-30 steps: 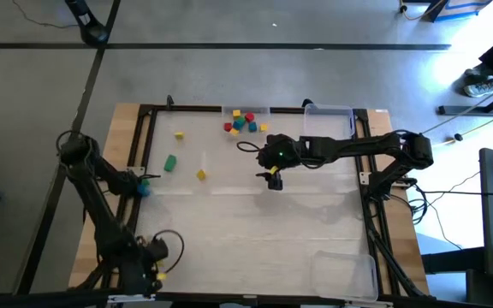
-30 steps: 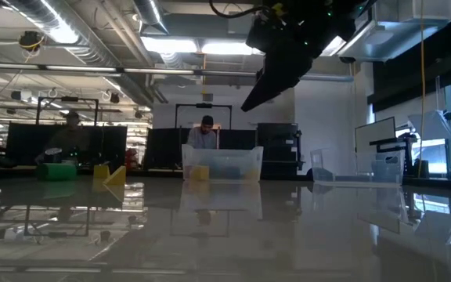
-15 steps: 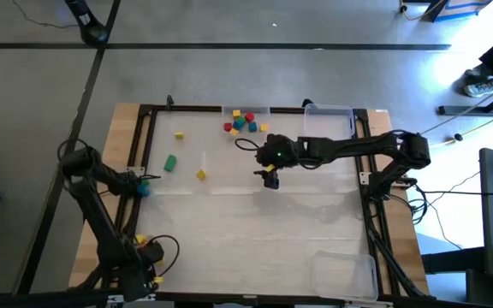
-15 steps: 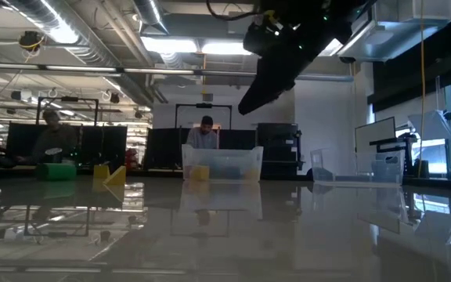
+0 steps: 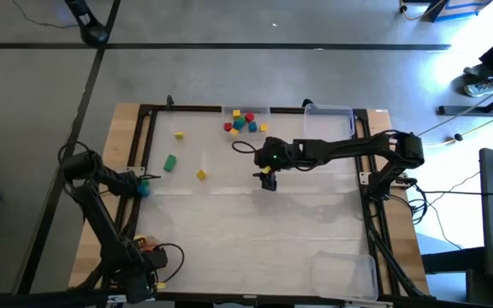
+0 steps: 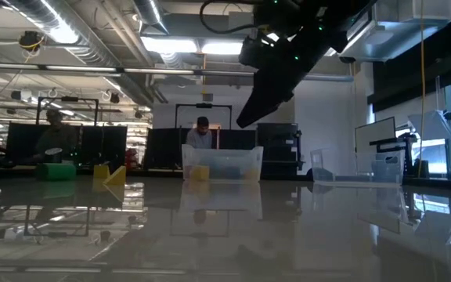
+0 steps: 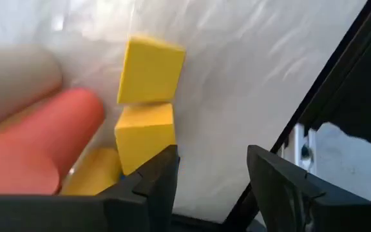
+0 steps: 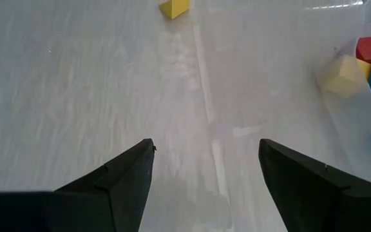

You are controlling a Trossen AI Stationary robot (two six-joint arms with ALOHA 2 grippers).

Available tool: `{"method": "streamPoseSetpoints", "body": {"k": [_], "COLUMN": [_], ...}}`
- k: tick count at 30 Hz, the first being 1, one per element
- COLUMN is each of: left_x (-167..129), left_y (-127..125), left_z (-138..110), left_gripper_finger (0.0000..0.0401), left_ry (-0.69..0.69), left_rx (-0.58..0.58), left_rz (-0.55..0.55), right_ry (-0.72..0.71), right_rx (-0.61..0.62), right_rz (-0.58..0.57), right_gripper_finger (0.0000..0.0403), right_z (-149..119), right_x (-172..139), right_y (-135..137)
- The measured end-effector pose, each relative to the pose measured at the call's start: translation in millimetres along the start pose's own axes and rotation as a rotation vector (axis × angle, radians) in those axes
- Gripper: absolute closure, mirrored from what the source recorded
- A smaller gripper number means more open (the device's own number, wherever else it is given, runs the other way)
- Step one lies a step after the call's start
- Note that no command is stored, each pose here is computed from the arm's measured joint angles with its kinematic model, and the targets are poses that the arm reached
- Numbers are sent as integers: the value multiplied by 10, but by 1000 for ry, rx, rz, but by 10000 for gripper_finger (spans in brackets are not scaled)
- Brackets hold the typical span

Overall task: Sort blocks by size
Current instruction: Put the square yellow block into the top left transparent bin

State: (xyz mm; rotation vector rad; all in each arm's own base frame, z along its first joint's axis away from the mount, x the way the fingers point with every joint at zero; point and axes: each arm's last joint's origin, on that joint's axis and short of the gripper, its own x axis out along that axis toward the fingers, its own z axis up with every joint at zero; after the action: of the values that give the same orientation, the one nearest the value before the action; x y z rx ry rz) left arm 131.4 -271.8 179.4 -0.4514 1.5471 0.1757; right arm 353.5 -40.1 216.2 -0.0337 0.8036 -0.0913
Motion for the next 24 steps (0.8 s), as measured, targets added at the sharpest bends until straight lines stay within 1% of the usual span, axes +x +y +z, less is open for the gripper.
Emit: {"method": "streamPoseSetpoints", "body": {"k": [7,11,14,17,20,22,24], "left_x": [-7,-14,-79,-181,-225,-209,-129], "left_y": [10,17,26,41,55,82,120], "left_z": [138,191,210,199,125,71,27], "left_gripper_finger": [229,229,229,229,229,229,229], "left_ry": [-69,-67,-68,-71,-65,-64,-69], "left_rx": [32,41,41,25,-4,4,2], "left_rz": [6,6,-16,-45,-50,-24,6], "right_ry": [2,2,2,2,2,2,1], "right_rx": [-6,-6,-7,-7,-6,-6,-6], "right_rz": [0,1,1,1,1,1,1], "right_gripper_finger": [125,125,125,125,125,125,125], "right_z": [-2,-2,-2,-2,-2,-1,-1], "right_x": [0,-1,-1,-1,-2,-4,-4], "right_y": [0,0,0,0,0,3,3]}}
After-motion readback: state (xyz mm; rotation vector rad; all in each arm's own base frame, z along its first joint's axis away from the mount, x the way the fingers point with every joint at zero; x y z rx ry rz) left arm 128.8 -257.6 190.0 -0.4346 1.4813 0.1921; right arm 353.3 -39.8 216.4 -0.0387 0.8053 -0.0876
